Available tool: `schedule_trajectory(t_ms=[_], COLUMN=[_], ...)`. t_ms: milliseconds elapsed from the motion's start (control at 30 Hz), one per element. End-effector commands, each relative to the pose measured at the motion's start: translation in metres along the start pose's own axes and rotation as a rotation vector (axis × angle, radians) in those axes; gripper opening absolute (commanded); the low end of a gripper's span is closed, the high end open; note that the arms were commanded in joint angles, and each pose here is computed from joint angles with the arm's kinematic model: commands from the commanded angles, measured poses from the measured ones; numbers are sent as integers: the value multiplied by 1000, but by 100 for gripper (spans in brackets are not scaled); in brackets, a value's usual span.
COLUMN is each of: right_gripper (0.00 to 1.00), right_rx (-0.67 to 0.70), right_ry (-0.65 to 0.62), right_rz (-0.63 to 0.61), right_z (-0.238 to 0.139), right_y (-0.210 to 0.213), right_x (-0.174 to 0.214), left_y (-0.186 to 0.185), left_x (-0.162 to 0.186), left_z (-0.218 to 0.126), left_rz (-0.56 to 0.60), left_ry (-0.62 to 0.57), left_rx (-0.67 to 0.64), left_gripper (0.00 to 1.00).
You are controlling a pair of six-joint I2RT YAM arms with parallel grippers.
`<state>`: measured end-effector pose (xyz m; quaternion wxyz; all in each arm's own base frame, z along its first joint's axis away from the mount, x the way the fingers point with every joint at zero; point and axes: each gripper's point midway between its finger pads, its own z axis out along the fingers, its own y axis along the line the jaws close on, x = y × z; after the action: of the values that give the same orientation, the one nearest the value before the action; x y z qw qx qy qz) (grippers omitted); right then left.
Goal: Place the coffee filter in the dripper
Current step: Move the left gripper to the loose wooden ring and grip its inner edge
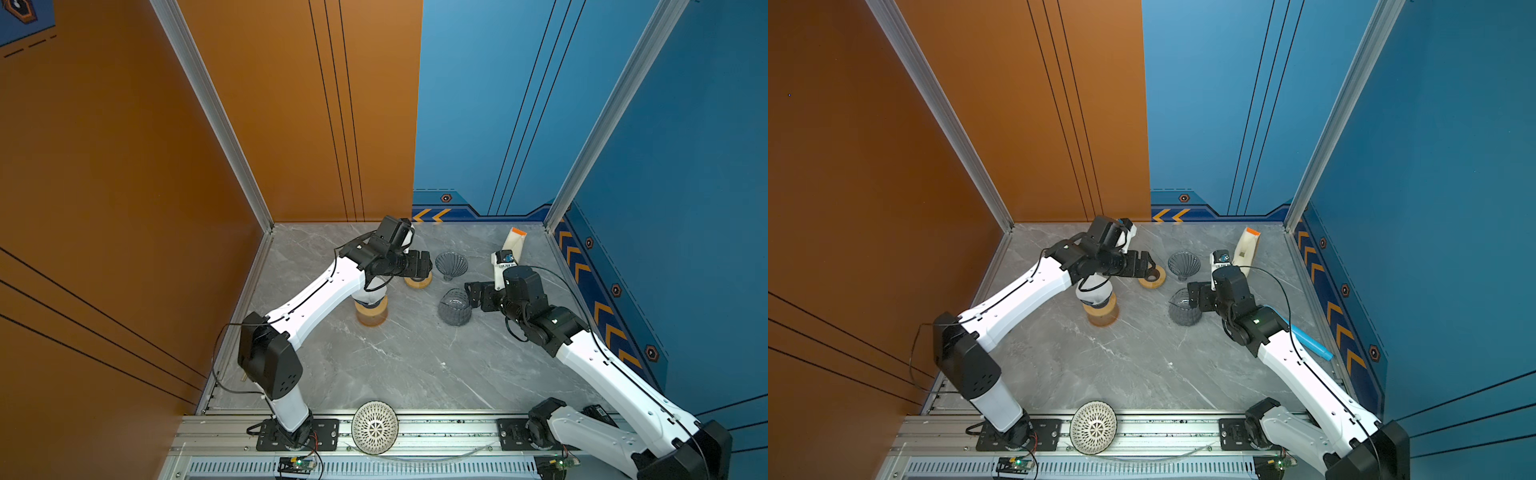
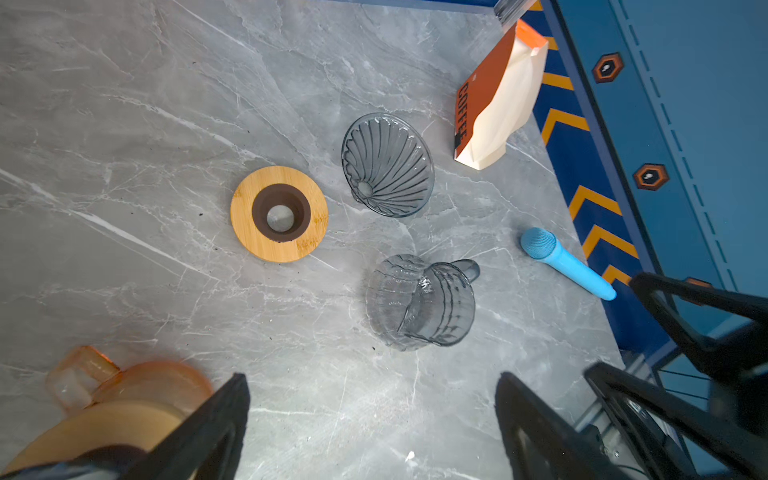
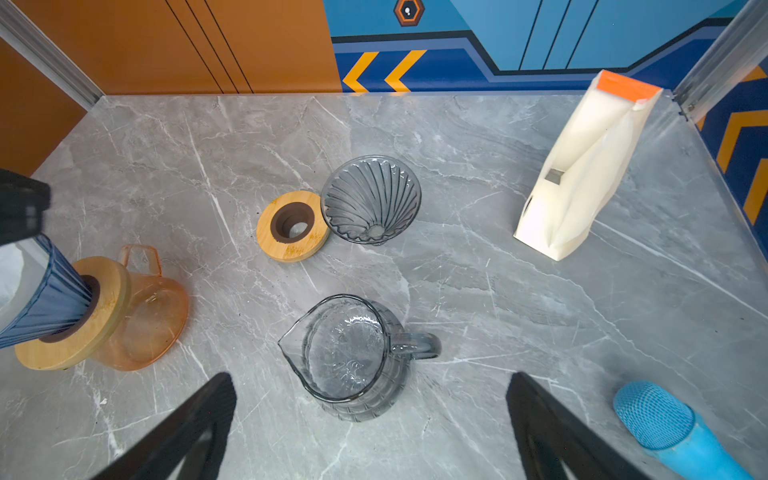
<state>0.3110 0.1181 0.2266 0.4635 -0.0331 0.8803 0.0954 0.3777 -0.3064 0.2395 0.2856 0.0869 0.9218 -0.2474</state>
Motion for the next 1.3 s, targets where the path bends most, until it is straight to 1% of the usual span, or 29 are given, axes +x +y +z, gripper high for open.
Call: schedule_trajectory(t_ms=[0,167,300,467,567,667,800,867,933,1133,1267], right_gripper=[100,100,100,100,100,100,100,100,100,100,100], right_rx=[-28,-31,-28,-29,-32,-42,-40,-38,-39,-37,-38], right_ry=[-13,-6,-9,-10,-11,-7,-2,2,2,8,13], right_rz=[7,24,28,21,25,29,31,32,33,36,37], right_z=[-4,-4,-5,-5,-5,-3,-2,0,0,3,6], right_y=[-4,-11,-15,-19,-20,-20,-22,-23,-23,-24,-25], right_x=[4,11,12,10,9,9,9,10,9,9,8], left_y=[5,13,31,49,61,74,88,95,101,113,115], left_x=[-21,-25,-24,-27,-28,-26,-23,-23,-22,-19,-13], left_z=[23,65,91,113,121,128,140,145,150,163,170], left_rz=[-40,-31,-28,-13,-4,-11,-31,-42,-41,-62,-46], left_ry=[-47,-16,-11,-23,-25,-21,5,18,32,80,105], left_rx=[-56,-98,-186,-278,-342,-378,-385,-376,-371,-345,-342], left_gripper=[92,91,90,90,90,89,88,82,81,79,78])
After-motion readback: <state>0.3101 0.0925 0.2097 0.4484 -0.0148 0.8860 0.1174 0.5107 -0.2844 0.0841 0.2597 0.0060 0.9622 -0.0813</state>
